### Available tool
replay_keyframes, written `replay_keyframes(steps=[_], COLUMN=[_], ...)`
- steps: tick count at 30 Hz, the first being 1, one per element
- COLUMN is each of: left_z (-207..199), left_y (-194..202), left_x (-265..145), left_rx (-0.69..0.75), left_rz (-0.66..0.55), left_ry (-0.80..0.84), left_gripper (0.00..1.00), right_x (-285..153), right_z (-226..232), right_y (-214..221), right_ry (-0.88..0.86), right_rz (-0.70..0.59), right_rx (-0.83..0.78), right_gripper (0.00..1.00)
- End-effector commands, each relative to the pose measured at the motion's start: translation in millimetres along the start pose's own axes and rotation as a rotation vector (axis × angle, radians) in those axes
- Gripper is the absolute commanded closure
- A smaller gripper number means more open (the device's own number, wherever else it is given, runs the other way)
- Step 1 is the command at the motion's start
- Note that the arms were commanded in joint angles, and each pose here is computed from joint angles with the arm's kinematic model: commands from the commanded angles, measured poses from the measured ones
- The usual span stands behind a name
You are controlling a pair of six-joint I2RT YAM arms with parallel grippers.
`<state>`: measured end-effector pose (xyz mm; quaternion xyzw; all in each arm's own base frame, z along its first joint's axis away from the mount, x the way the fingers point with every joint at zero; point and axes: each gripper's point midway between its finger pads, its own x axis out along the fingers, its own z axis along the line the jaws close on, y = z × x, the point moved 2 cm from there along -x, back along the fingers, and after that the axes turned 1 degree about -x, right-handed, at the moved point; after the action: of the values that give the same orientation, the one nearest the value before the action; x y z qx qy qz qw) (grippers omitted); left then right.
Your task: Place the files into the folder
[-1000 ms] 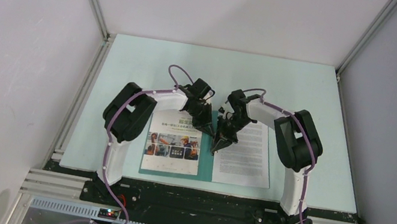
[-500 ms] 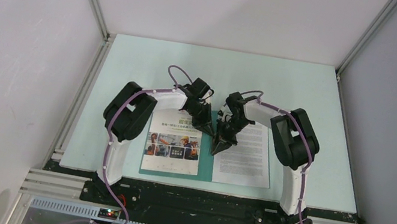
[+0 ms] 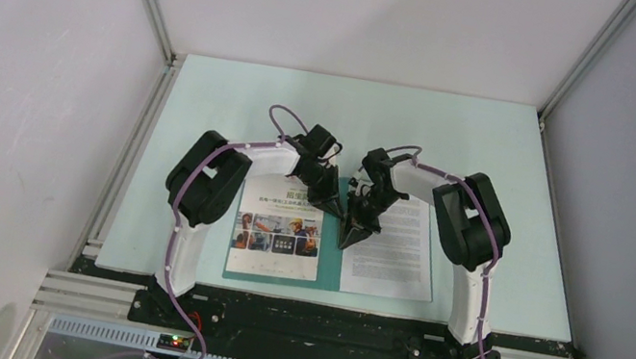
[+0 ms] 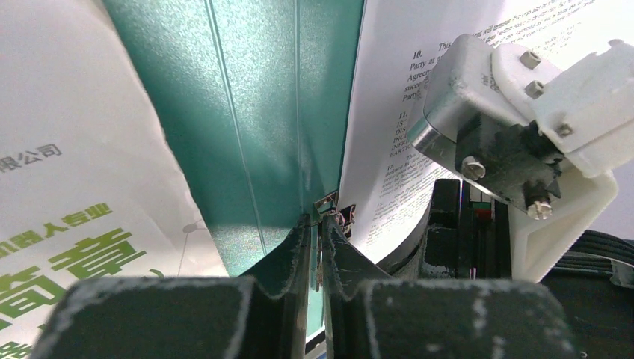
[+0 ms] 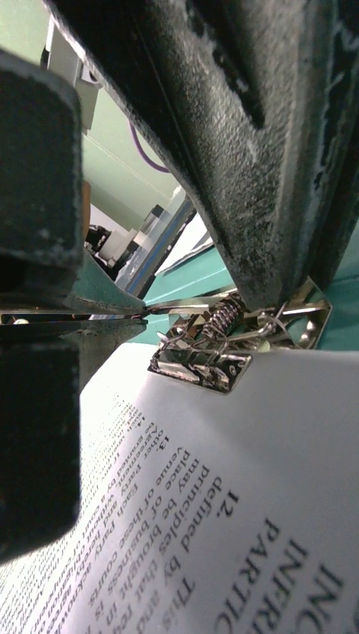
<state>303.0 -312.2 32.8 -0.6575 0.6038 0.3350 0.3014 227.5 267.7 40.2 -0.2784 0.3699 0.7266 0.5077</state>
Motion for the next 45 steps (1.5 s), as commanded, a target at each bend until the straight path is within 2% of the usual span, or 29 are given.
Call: replay_keyframes(steps=[1,11,16,19,21,25,30,31,36,39,42,45], left_z=[24,25,24,23,24,24,15,8,-40,-55,-46,-10], left_y=[-7,-7,-8,-9,-10,-13,-19,-23,-34,-43,-50,-54], left_x=[14,14,13,11,11,9,-1,-5,-55,-102,-139,-171], left_rx=[-0.023,-0.025,-0.023,-0.018,-0.017,-0.016,0.025,0.044,0.189,0.312,0.355,0.346], left_rz=[-0.022,-0.018,-0.022,-0.030,-0.031,-0.039,-0.074,-0.089,-0.163,-0.278,-0.365,-0.429], left_ry=[-0.086,-0.085,-0.084,-0.083,-0.083,-0.082,-0.068,-0.055,0.086,0.121,0.089,0.001], left_gripper=[0.88,0.89,0.89,0.89,0.89,0.89,0.88,0.86,0.50,0.39,0.24,0.18], right_x=[17,17,26,15,2,-25,-42,-45,-75,-97,-120,-136], right_z=[-49,-55,-29,5,16,26,19,18,21,18,9,-12], right_y=[-12,-12,-19,-17,-14,-13,-17,-18,-28,-31,-26,-18], right_ry=[0.210,0.242,0.108,-0.089,-0.146,-0.200,-0.190,-0.193,-0.219,-0.207,-0.139,-0.059], right_rz=[-0.028,-0.030,-0.017,0.006,0.004,-0.029,-0.070,-0.076,-0.165,-0.236,-0.314,-0.375], right_rx=[-0.025,-0.015,-0.017,-0.059,-0.065,-0.062,-0.044,-0.041,-0.080,-0.140,-0.216,-0.260], right_gripper=[1.00,1.00,1.00,0.96,0.92,0.83,0.73,0.72,0.71,0.69,0.65,0.57])
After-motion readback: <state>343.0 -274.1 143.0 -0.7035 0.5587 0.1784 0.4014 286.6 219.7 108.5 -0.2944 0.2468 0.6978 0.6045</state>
